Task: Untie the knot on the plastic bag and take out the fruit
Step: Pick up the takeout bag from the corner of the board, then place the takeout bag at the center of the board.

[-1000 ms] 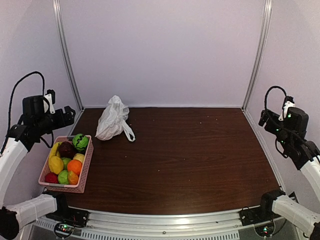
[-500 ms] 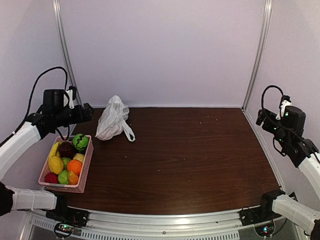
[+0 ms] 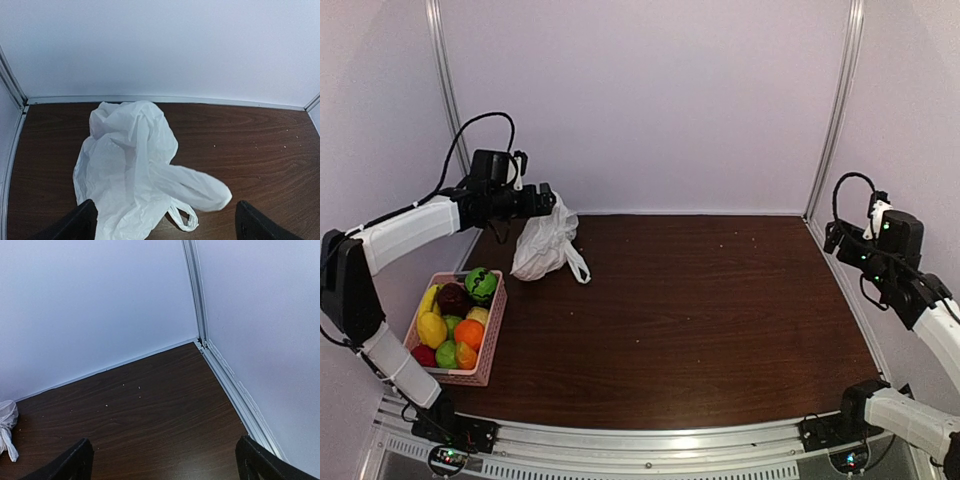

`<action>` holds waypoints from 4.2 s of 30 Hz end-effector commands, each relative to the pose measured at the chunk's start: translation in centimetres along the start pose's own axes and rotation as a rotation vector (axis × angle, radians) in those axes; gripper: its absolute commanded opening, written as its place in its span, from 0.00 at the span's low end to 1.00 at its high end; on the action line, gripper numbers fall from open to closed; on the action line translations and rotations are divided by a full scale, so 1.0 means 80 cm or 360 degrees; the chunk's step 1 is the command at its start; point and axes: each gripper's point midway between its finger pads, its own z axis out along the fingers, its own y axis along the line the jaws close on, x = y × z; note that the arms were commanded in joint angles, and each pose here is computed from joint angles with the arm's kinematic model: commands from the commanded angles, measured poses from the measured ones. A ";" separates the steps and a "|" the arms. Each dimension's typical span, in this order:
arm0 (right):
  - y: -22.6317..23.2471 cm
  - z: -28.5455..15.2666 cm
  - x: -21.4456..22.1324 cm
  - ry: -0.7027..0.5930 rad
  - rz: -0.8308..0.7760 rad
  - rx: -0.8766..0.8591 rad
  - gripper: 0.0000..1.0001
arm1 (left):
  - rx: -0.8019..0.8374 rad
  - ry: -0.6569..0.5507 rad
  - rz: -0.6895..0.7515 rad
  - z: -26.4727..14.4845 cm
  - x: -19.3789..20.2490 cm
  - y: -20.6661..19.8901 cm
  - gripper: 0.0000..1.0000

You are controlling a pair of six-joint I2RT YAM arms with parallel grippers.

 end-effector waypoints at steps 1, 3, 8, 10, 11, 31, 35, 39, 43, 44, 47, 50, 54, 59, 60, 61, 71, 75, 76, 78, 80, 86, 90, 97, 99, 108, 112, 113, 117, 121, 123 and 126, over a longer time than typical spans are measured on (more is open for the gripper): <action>0.006 -0.001 -0.012 -0.0016 -0.0006 -0.0031 1.00 | 0.0050 -0.0093 0.0005 0.024 -0.033 -0.017 0.98; 0.006 0.001 -0.011 -0.0009 -0.0008 -0.0029 1.00 | 0.0056 -0.0060 0.0005 0.041 -0.028 -0.019 0.98; 0.007 0.005 -0.008 0.0008 -0.0010 -0.0029 1.00 | 0.0010 0.0085 0.0007 0.084 -0.013 -0.016 0.98; 0.008 0.006 -0.007 0.0017 -0.0011 -0.0034 1.00 | -0.0032 0.0132 -0.0001 0.101 -0.007 -0.011 0.98; 0.008 0.006 -0.006 0.0019 -0.0008 -0.0036 1.00 | -0.0049 0.0152 -0.0005 0.108 -0.004 -0.009 0.98; 0.011 0.027 0.012 0.0085 0.0032 -0.0037 1.00 | -0.0491 0.0525 0.0299 0.180 0.100 0.044 0.87; 0.011 0.029 0.015 0.0091 0.0049 -0.0041 1.00 | -0.0576 0.0608 0.0403 0.189 0.124 0.054 0.81; 0.013 0.030 0.015 0.0097 0.0058 -0.0049 1.00 | -0.0667 0.0645 0.0475 0.197 0.140 0.068 0.72; 0.013 0.028 0.014 0.0097 0.0064 -0.0048 1.00 | -0.0687 0.0644 0.0495 0.198 0.141 0.069 0.52; 0.012 0.028 0.014 0.0096 0.0065 -0.0045 1.00 | -0.0683 0.0637 0.0489 0.196 0.139 0.067 0.46; 0.011 0.028 0.015 0.0098 0.0075 -0.0034 1.00 | -0.0629 0.0573 0.0462 0.188 0.123 0.053 0.24; 0.011 0.028 0.014 0.0099 0.0081 -0.0035 1.00 | -0.0505 0.0465 0.0417 0.175 0.095 0.030 0.07; 0.011 0.026 0.013 0.0099 0.0077 -0.0036 1.00 | -0.0378 0.0301 0.0345 0.143 0.049 0.006 0.00; 0.012 0.024 0.010 0.0095 0.0073 -0.0044 1.00 | -0.0074 0.0116 0.0271 0.084 -0.006 -0.041 0.00; 0.013 0.023 0.010 0.0097 0.0070 -0.0048 1.00 | 0.0002 0.0094 0.0264 0.072 -0.013 -0.053 0.00; 0.014 0.023 0.009 0.0099 0.0067 -0.0057 1.00 | 0.0078 0.0072 0.0266 0.059 -0.018 -0.067 0.00; 0.038 0.016 0.004 0.0123 -0.0029 -0.0223 1.00 | 0.0887 0.0093 0.0465 -0.064 0.016 -0.205 0.00; 0.054 0.017 0.008 0.0160 -0.0060 -0.0334 1.00 | 0.1148 0.0179 0.0504 -0.100 0.051 -0.244 0.00; 0.058 0.017 0.009 0.0170 -0.0063 -0.0360 1.00 | 0.1210 0.0201 0.0509 -0.108 0.059 -0.254 0.00; 0.063 0.018 0.013 0.0193 -0.0064 -0.0398 1.00 | 0.1326 0.0255 0.0527 -0.122 0.079 -0.277 0.00; 0.066 0.017 0.015 0.0206 -0.0057 -0.0419 1.00 | 0.1441 0.0289 0.0549 -0.136 0.095 -0.298 0.00; 0.070 0.015 0.024 0.0242 -0.0020 -0.0463 1.00 | 0.1753 0.0391 0.0525 -0.154 0.143 -0.346 0.00; 0.083 0.015 0.039 0.0317 0.0011 -0.0563 1.00 | 0.1921 0.0483 0.0466 -0.156 0.177 -0.370 0.00; 0.116 0.016 0.073 0.0504 0.0039 -0.0770 1.00 | 0.1695 0.0705 0.0508 -0.074 0.269 -0.352 0.00; 0.122 0.016 0.084 0.0560 0.0005 -0.0781 1.00 | 0.1588 0.0724 0.0519 -0.053 0.282 -0.343 0.00; 0.144 -0.002 0.085 0.0534 -0.0069 -0.0842 1.00 | 0.1311 0.0498 0.0494 -0.032 0.241 -0.329 0.53; 0.154 -0.013 0.083 0.0511 -0.0091 -0.0914 1.00 | 0.1151 0.0271 0.0492 -0.049 0.194 -0.308 0.77; 0.158 -0.016 0.083 0.0504 -0.0096 -0.0938 1.00 | 0.1117 0.0215 0.0483 -0.056 0.185 -0.301 0.82; 0.177 -0.029 0.081 0.0482 -0.0139 -0.1035 1.00 | 0.0975 0.0094 0.0439 -0.078 0.157 -0.273 0.93; 0.194 -0.033 0.090 0.0509 -0.0203 -0.1077 0.99 | 0.0867 0.0186 0.0329 -0.091 0.169 -0.247 0.94; 0.202 -0.034 0.096 0.0521 -0.0235 -0.1088 0.98 | 0.0846 0.0238 0.0246 -0.102 0.180 -0.238 0.94; 0.211 -0.036 0.108 0.0537 -0.0278 -0.1089 0.96 | 0.0834 0.0362 0.0124 -0.119 0.206 -0.233 0.94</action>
